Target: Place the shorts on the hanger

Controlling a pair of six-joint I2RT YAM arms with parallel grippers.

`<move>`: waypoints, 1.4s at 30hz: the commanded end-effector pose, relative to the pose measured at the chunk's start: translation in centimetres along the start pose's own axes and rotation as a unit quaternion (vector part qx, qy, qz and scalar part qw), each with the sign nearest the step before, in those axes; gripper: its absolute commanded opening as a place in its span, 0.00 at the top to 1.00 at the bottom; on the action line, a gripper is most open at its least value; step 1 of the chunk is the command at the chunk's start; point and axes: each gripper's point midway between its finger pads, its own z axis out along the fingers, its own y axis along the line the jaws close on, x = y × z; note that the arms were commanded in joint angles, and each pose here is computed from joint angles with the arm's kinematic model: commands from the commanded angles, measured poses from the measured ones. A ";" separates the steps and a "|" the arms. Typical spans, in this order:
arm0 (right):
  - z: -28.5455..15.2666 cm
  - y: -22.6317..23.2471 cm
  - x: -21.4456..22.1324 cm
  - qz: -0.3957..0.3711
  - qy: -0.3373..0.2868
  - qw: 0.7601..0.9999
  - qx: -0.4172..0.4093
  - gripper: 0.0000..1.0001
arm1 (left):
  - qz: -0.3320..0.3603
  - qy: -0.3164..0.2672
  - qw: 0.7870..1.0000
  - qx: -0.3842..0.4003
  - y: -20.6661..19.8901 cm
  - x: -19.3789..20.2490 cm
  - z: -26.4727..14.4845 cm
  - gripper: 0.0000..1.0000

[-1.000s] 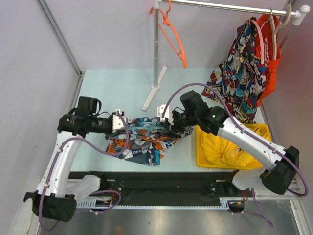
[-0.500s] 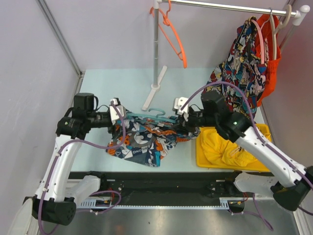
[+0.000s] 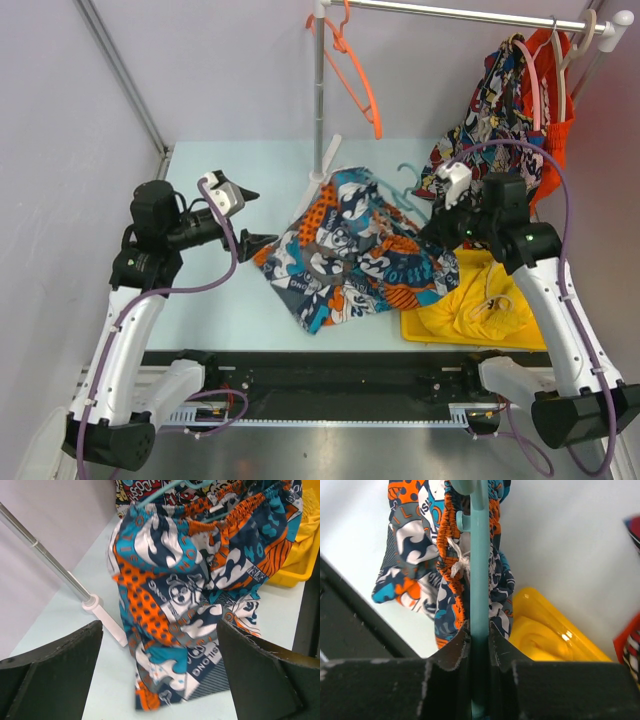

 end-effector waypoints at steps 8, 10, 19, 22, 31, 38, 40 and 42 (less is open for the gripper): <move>-5.8 -9.4 -9.0 0.103 -0.146 0.964 0.196 1.00 | -0.022 -0.014 1.000 0.003 -1.1 0.5 -0.2 0.00; -6.8 -10.9 -10.5 0.120 -0.169 0.952 0.224 1.00 | -0.024 -0.012 1.000 0.003 -1.2 0.8 -0.2 0.00; -9.7 -15.0 -19.9 0.155 -0.251 0.912 0.284 1.00 | -0.028 -0.013 0.999 0.009 -1.8 1.5 -0.1 0.00; -10.8 -16.8 -22.0 0.164 -0.275 0.898 0.302 1.00 | -0.026 -0.010 1.000 0.010 -2.1 1.9 -0.3 0.00; -11.1 -20.1 -24.8 0.172 -0.304 0.882 0.315 1.00 | -0.016 -0.001 1.000 0.008 -2.8 3.0 -0.6 0.00; -8.1 -22.3 -22.2 0.197 -0.261 0.891 0.316 1.00 | -0.018 0.010 1.000 0.002 -2.6 3.7 -0.7 0.00; -7.8 -22.6 -21.8 0.199 -0.256 0.891 0.317 1.00 | -0.020 0.014 1.000 0.002 -2.7 3.9 -0.7 0.00; -7.5 -22.7 -21.6 0.199 -0.251 0.894 0.315 1.00 | -0.021 0.017 1.000 0.000 -2.6 4.1 -0.7 0.00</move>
